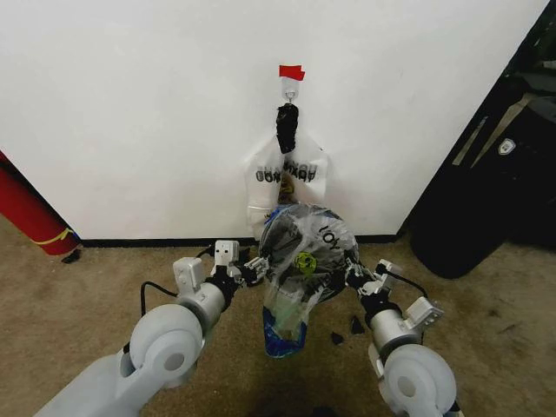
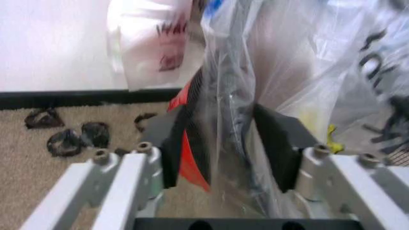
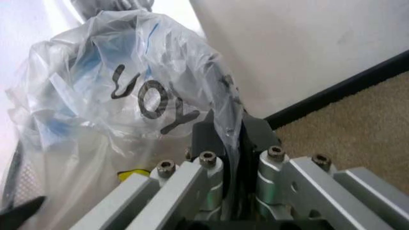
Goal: Pick up the garbage bag from the wall and place it over the trash bin.
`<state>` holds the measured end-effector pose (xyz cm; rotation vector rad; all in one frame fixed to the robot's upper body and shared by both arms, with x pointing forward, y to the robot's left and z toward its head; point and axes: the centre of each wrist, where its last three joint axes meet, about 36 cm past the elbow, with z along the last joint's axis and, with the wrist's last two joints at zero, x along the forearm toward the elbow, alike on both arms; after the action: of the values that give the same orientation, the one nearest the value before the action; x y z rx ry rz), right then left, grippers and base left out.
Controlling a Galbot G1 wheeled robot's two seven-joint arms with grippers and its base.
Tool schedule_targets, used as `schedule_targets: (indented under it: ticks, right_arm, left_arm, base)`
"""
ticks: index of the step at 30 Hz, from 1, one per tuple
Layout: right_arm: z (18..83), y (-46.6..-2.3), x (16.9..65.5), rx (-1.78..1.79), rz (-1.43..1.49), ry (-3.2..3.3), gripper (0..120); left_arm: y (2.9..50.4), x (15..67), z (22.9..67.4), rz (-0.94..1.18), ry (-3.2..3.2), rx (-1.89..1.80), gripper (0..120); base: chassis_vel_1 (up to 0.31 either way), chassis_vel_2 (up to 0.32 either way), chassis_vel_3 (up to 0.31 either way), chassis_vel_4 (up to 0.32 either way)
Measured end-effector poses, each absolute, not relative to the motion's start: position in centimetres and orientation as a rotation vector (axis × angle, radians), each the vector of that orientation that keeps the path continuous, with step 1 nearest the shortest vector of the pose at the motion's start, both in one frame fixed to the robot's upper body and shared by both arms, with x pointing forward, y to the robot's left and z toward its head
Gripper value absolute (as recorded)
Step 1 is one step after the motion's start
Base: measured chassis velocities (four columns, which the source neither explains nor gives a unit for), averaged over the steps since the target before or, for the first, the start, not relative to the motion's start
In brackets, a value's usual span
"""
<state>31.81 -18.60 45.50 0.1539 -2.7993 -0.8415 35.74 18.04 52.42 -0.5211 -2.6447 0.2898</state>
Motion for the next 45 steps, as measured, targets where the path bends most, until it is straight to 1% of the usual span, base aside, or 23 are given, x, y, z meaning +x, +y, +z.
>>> schedule_targets:
  ticks: [1,2,4,6,9,12,24,25,26,27,28,29,31,32,34,35,37,40,41,42,43,44,45]
  right_arm:
    - [45.5,-18.6,31.8,0.154,-0.841,-2.799,1]
    - [45.4,-18.4,31.8,0.161,-0.830,-2.803,1]
    - [45.2,-18.1,31.8,0.172,-0.804,-2.814,1]
    - [45.1,-18.1,31.8,0.174,-0.793,-2.819,1]
    - [44.9,-18.1,31.8,0.179,-0.763,-2.835,1]
    - [44.8,-18.0,31.8,0.185,-0.744,-2.846,1]
    - [44.5,-16.2,31.0,0.234,-0.704,-2.868,1]
    - [44.4,-16.1,30.8,0.244,-0.697,-2.867,5]
    - [44.3,-16.0,30.7,0.255,-0.692,-2.865,11]
    - [44.3,-16.0,30.7,0.263,-0.690,-2.864,14]
    - [44.3,-16.0,30.7,0.263,-0.690,-2.864,14]
    - [44.3,-16.0,30.6,0.272,-0.686,-2.862,22]
    - [44.2,-16.0,30.5,0.287,-0.683,-2.857,30]
    - [44.2,-16.0,30.5,0.287,-0.683,-2.857,30]
    - [44.2,-15.9,30.4,0.299,-0.684,-2.855,36]
    - [44.2,-15.9,30.3,0.308,-0.686,-2.854,43]
    - [44.2,-15.9,30.3,0.312,-0.687,-2.852,46]
    - [44.2,-15.8,30.0,0.324,-0.687,-2.845,63]
    - [44.2,-15.8,30.0,0.324,-0.687,-2.845,63]
    - [44.2,-15.8,29.9,0.325,-0.687,-2.844,69]
    - [44.3,-15.8,29.8,0.326,-0.687,-2.843,73]
    - [44.3,-15.8,29.8,0.326,-0.687,-2.843,73]
    - [44.3,-15.9,29.7,0.329,-0.688,-2.843,78]
  left_arm:
    - [18.0,35.7,52.4,0.290,-2.645,-0.521,41]
    - [18.0,36.0,52.2,0.274,-2.635,-0.516,39]
    - [17.9,36.4,51.8,0.257,-2.624,-0.511,28]
    - [17.8,36.6,51.7,0.253,-2.622,-0.511,25]
    - [17.6,37.1,51.6,0.245,-2.622,-0.514,10]
    - [17.6,37.2,51.6,0.239,-2.629,-0.514,7]
    - [17.6,36.6,51.9,0.154,-2.637,-0.481,7]
    - [17.6,36.5,52.1,0.154,-2.640,-0.479,7]
    - [17.7,36.3,52.2,0.158,-2.644,-0.480,6]
    - [17.7,36.1,52.3,0.162,-2.647,-0.480,6]
    - [17.7,36.1,52.3,0.162,-2.647,-0.480,6]
    - [17.8,35.9,52.5,0.166,-2.649,-0.481,6]
    - [17.9,35.6,52.5,0.167,-2.648,-0.481,5]
    - [17.9,35.6,52.5,0.167,-2.648,-0.481,5]
    - [18.0,35.4,52.6,0.169,-2.648,-0.482,5]
    - [18.0,35.3,52.7,0.171,-2.649,-0.484,5]
    - [18.0,35.3,52.7,0.172,-2.649,-0.486,5]
    - [18.0,35.2,53.0,0.180,-2.651,-0.495,5]
    - [18.0,35.2,53.0,0.180,-2.651,-0.495,5]
    - [18.1,35.2,53.0,0.184,-2.650,-0.496,4]
    - [18.1,35.2,53.0,0.187,-2.649,-0.497,4]
    - [18.1,35.2,53.0,0.187,-2.649,-0.497,4]
    - [18.1,35.2,53.1,0.193,-2.646,-0.498,4]
  base:
    - [0.000,0.000,0.000,0.000]
    - [0.000,0.000,0.000,0.000]
    - [0.000,0.000,0.000,0.000]
    - [0.000,0.000,0.000,0.000]
    - [0.000,0.000,0.000,0.000]
    - [0.000,0.000,0.000,0.000]
    - [0.000,0.000,0.000,0.000]
    - [0.000,0.000,0.000,0.000]
    - [0.000,0.000,0.000,0.000]
    - [0.000,0.000,0.000,0.000]
    - [0.000,0.000,0.000,0.000]
    - [0.000,0.000,0.000,0.000]
    - [0.000,0.000,0.000,0.000]
    - [0.000,0.000,0.000,0.000]
    - [0.000,0.000,0.000,0.000]
    - [0.000,0.000,0.000,0.000]
    - [0.000,0.000,0.000,0.000]
    - [0.000,0.000,0.000,0.000]
    - [0.000,0.000,0.000,0.000]
    - [0.000,0.000,0.000,0.000]
    - [0.000,0.000,0.000,0.000]
    - [0.000,0.000,0.000,0.000]
    - [0.000,0.000,0.000,0.000]
